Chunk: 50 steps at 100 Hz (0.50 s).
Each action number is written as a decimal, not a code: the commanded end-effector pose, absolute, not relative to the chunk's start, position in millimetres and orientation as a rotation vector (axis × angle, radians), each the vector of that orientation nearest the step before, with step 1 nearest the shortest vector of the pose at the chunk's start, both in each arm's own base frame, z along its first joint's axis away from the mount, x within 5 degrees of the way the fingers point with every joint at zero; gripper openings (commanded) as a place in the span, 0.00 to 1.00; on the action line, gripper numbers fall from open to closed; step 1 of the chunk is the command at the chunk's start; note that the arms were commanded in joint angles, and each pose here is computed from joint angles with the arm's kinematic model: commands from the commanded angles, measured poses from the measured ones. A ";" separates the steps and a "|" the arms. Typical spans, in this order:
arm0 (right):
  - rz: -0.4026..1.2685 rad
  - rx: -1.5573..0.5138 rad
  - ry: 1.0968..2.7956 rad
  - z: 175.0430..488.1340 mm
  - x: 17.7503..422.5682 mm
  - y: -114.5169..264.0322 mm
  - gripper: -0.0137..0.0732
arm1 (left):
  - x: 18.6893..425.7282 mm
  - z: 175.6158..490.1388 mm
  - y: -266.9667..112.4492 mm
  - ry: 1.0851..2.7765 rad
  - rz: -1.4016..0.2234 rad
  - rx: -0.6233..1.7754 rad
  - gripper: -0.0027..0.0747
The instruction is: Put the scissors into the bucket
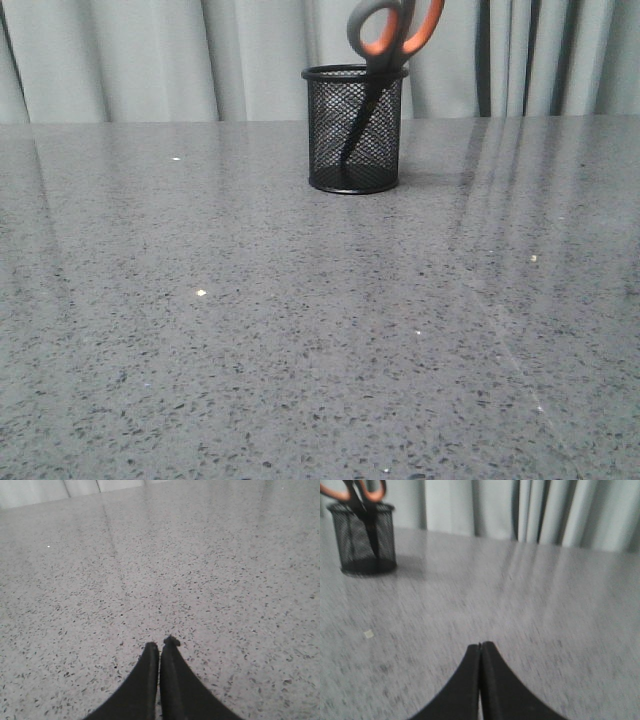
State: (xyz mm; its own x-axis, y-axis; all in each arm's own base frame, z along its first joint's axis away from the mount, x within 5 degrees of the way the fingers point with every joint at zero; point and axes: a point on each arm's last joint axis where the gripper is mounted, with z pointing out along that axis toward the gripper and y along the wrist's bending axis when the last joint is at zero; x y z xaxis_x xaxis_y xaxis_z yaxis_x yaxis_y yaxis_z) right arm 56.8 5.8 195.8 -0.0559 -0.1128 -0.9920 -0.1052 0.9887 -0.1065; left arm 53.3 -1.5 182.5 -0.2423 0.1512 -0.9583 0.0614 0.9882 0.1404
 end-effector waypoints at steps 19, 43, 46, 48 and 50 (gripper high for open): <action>-0.008 -0.142 1.767 181.0 52.8 4.5 0.08 | 53.4 173.8 -1.4 1.796 0.079 0.145 0.01; -0.008 -0.142 1.767 181.0 52.8 4.5 0.08 | 53.4 173.8 -1.4 1.796 0.079 0.145 0.01; -0.008 -0.142 1.767 181.0 52.8 4.5 0.08 | 53.4 173.8 -1.4 1.796 0.079 0.145 0.01; -0.008 -0.142 1.767 181.0 52.8 4.5 0.08 | 53.4 173.8 -1.4 1.796 0.079 0.145 0.01; -0.008 -0.142 1.767 181.0 52.8 4.5 0.08 | 53.4 173.8 -1.4 1.796 0.079 0.145 0.01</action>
State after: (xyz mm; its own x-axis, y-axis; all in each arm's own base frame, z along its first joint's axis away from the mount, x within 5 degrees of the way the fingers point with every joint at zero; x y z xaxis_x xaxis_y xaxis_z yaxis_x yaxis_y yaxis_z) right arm 53.4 5.0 180.1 -0.2263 -0.1061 -0.9683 -0.1022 0.9911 -0.0848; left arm 53.3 -1.5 182.4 -0.2440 0.1513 -0.9579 0.0616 0.9882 0.1404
